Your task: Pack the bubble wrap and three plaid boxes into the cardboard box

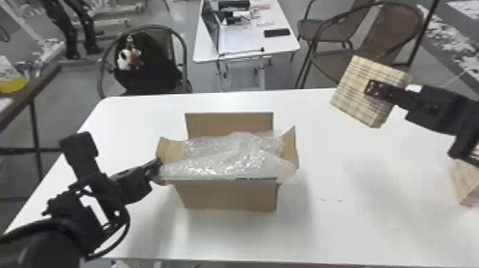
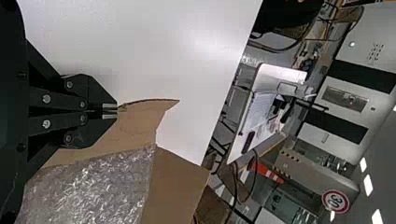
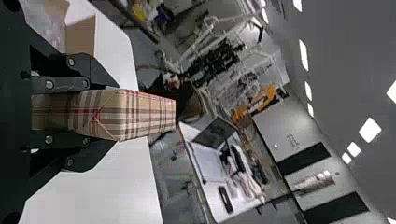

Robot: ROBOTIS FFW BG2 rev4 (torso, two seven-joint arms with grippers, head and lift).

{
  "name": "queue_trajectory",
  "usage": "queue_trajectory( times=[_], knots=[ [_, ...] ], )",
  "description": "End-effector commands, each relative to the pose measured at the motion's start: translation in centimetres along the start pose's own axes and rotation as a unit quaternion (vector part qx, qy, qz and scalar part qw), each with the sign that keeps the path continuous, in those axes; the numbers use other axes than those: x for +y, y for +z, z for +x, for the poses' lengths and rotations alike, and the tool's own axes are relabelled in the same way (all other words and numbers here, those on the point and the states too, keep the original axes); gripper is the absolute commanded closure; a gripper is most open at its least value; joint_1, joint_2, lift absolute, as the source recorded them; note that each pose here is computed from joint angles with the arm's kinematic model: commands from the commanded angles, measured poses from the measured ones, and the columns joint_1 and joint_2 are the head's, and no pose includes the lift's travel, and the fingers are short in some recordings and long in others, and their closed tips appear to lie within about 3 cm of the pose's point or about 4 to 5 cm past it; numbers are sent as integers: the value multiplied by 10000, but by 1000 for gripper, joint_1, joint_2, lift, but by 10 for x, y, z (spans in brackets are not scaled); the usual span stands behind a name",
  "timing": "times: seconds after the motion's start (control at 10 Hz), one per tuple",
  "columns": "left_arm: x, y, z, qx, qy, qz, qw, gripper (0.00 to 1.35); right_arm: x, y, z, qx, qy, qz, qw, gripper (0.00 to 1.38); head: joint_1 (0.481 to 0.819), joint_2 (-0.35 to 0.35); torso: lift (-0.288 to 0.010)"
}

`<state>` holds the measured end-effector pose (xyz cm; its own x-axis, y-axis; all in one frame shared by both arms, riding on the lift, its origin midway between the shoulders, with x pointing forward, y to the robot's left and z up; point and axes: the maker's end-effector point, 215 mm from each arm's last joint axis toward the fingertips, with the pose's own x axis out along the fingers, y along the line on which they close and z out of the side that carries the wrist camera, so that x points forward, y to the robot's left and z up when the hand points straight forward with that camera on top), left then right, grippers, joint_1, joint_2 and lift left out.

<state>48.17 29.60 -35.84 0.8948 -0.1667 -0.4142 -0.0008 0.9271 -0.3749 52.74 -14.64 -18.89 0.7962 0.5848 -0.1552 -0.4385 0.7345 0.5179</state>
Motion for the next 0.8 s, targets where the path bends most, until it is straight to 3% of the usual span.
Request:
queue_trajectory(
  times=[0.0,0.2,0.4,0.7],
  knots=[
    [-10,-1,6,48,-53,35,10000,1219,53,-13,16,523,1044,720,9905,1070,689,152,-148],
    [-15,-1,9,59,-101,46,9999,1219,83,-58,46,1472,1720,1312,9652,1070,677,218,-148],
    [-26,-3,17,100,-201,66,9997,1219,94,-94,82,2083,2202,1800,9358,1070,686,267,-148],
    [-43,-3,28,145,-348,96,9992,1219,126,-127,110,2695,2975,2667,8762,1072,691,306,-148]
  ],
)
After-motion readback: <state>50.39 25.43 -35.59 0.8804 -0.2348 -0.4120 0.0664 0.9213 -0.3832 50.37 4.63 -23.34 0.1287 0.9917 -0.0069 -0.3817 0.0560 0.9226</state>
